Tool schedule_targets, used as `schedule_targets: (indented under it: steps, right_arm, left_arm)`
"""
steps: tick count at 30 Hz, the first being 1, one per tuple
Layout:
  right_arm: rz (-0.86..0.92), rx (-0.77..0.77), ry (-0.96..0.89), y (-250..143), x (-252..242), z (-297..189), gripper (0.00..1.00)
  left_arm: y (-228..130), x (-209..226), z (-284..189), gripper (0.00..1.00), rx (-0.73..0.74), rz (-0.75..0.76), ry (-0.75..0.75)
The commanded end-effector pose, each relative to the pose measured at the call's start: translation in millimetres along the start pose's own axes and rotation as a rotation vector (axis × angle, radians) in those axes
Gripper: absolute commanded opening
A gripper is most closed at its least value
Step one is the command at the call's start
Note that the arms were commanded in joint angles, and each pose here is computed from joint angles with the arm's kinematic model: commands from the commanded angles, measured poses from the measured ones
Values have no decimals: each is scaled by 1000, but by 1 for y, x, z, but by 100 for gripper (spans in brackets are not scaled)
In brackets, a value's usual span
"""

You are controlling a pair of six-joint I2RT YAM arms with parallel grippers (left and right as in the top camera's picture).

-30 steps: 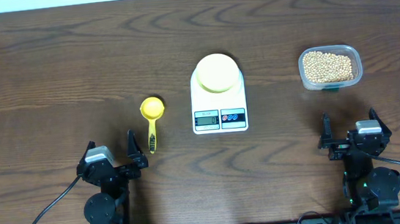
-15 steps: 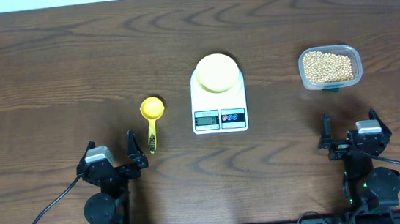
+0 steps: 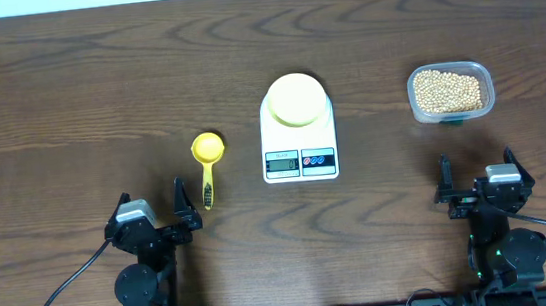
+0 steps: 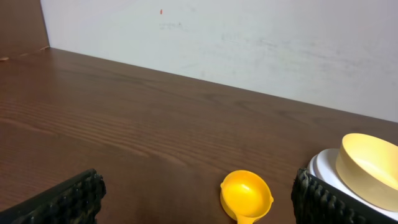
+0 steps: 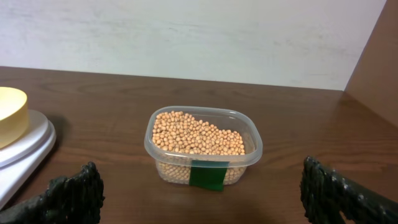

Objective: Scoop item into bowl and weigh 50g on scale
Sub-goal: 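Move the left gripper toward the yellow measuring scoop handle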

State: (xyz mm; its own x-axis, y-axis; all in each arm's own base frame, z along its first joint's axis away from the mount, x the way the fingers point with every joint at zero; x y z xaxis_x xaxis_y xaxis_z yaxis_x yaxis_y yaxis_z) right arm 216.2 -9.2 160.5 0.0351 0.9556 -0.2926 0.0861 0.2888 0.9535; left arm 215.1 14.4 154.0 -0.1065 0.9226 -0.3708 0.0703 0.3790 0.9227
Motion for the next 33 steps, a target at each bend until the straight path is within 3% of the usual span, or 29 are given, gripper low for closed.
schedule_targets:
  steps: [1,7,14,20,26,33]
  right_arm:
    - [6,0,-2,-1,0,0,99]
    - [6,0,-2,-1,0,0,99]
    - [6,0,-2,-1,0,0,99]
    - [6,0,-2,-1,0,0,99]
    - [6,0,-2,-1,0,0,99]
    - [6,0,-2,-1,0,0,99]
  left_arm:
    - [-11,10,0,98,36,11,54]
    - [-12,4,0,98,47,-22,18]
    - [-29,-55,-14,98,301,-593,-337]
    - [-22,-65,-17,98,332,-730,-392]
    - [28,-96,-34,98,169,-620,-648]
    - [74,-118,-55,98,73,-459,-727]
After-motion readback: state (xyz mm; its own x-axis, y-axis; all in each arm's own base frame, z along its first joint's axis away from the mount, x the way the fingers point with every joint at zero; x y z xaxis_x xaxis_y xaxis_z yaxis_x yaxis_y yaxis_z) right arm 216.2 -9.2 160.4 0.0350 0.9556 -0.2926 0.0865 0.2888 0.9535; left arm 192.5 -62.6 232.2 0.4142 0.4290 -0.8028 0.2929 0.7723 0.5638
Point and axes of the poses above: each gripper's point midway between its finger pads, its own z axis out along the fingers, its own x axis along the line the jaws close on, y = z × x, the point moved 3 cm from there along -z, back along the fingers, and after that the axes turned 12 degrees about -z, right-handed, at the moved point
